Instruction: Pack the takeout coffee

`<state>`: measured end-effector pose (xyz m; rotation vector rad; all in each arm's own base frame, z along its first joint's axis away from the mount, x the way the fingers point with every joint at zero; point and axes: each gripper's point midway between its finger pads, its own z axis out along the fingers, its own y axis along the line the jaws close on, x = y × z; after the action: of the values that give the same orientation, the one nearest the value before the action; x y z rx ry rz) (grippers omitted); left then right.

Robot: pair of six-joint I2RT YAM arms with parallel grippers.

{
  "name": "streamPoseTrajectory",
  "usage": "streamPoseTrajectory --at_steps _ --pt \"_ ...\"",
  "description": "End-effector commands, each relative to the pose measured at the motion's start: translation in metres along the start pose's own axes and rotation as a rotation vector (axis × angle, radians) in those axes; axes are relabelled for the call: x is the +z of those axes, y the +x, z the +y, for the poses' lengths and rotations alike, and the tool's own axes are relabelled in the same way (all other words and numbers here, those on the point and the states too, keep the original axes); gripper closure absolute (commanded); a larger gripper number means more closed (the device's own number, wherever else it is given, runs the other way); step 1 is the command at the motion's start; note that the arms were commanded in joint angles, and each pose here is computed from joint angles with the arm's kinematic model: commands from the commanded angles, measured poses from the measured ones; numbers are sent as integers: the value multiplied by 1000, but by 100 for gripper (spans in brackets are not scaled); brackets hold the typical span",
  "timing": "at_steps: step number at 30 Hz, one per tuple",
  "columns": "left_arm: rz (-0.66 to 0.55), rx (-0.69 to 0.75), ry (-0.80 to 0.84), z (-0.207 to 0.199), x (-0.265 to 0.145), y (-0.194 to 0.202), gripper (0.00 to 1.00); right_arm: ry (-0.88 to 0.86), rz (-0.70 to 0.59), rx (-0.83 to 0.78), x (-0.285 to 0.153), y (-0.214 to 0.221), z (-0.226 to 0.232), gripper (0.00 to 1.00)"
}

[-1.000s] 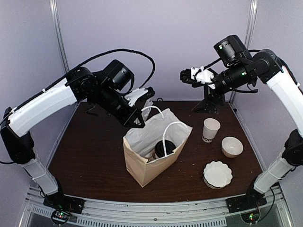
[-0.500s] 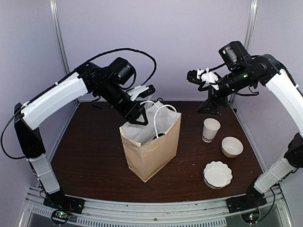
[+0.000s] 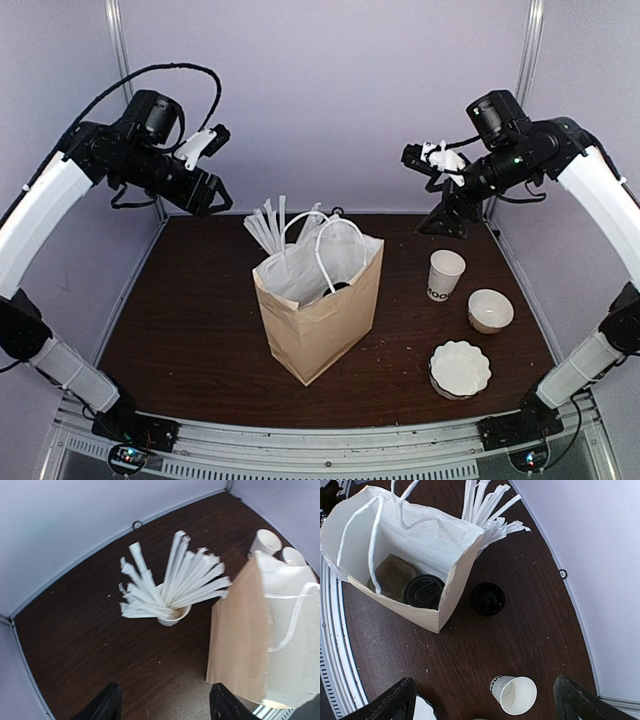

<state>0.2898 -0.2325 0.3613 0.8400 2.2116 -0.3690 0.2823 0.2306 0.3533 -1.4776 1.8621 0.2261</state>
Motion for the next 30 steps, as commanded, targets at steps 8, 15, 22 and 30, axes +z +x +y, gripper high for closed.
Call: streamPoseTrajectory --at_steps 8,15,22,30 --pt "-84 -308 152 74 110 5 49 46 -22 117 5 10 -23 1" --pt "-73 -368 201 82 141 7 63 32 -5 122 13 16 -21 2" --pt "-43 -396 196 85 153 15 68 24 -5 123 15 16 -20 2" --pt "-65 -410 108 94 132 13 61 15 -4 124 15 17 -18 2"
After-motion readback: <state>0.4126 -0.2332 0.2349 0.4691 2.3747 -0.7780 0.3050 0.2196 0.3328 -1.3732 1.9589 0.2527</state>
